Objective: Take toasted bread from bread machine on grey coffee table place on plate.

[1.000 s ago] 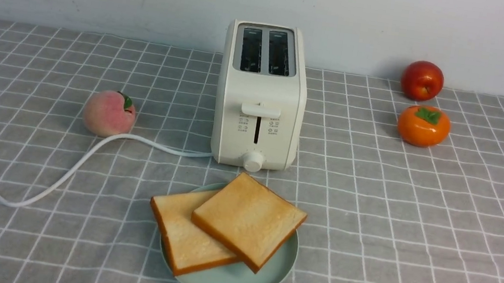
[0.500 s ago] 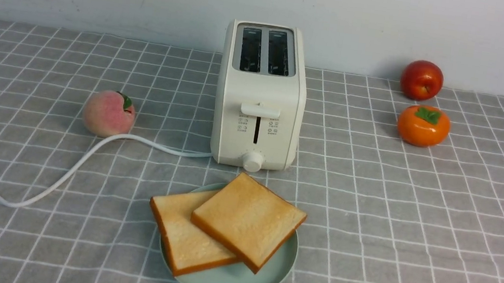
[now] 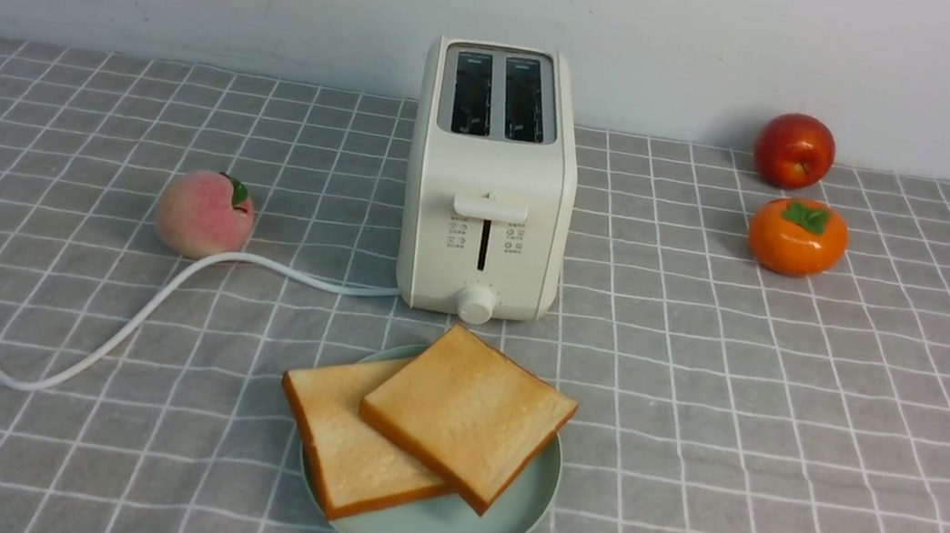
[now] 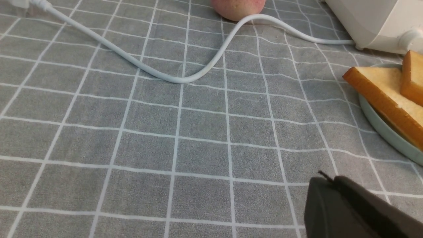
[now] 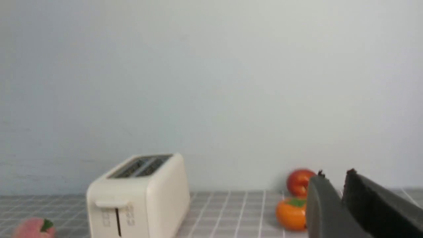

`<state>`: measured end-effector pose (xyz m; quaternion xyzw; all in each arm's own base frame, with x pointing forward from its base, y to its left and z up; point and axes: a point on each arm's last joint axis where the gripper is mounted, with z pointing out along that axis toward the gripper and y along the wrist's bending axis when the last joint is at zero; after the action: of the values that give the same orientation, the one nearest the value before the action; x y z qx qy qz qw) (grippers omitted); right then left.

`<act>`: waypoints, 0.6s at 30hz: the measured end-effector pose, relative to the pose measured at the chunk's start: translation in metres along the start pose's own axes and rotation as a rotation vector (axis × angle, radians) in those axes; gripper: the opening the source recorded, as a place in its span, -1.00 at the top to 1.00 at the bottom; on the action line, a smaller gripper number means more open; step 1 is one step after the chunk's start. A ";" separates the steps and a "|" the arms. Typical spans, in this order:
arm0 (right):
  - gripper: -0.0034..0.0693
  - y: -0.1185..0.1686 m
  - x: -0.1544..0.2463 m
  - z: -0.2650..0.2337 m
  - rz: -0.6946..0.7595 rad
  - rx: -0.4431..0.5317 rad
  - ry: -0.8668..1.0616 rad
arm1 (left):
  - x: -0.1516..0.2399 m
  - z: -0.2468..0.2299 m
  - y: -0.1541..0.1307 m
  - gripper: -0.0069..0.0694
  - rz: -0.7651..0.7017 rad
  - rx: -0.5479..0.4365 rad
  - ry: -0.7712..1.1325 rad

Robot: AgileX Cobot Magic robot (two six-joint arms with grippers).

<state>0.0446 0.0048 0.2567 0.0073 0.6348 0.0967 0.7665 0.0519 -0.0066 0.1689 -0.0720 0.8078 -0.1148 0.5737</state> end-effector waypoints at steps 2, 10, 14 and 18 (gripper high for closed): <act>0.61 -0.007 0.030 0.001 0.044 0.073 0.095 | 0.000 0.000 0.000 0.81 0.000 0.000 0.001; 0.59 -0.021 0.080 -0.009 0.120 0.241 0.448 | 0.000 0.000 0.000 0.78 0.000 0.000 0.002; 0.57 -0.020 0.080 -0.010 0.139 0.250 0.464 | 0.000 0.000 0.000 0.77 0.000 0.000 0.002; 0.56 -0.020 0.080 -0.010 0.072 0.229 0.472 | 0.000 0.000 0.000 0.77 0.000 0.000 0.002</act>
<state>0.0518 -0.0035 0.1739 0.0935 0.8023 0.0505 0.5874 0.0519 -0.0066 0.1686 -0.0720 0.8083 -0.1147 0.5730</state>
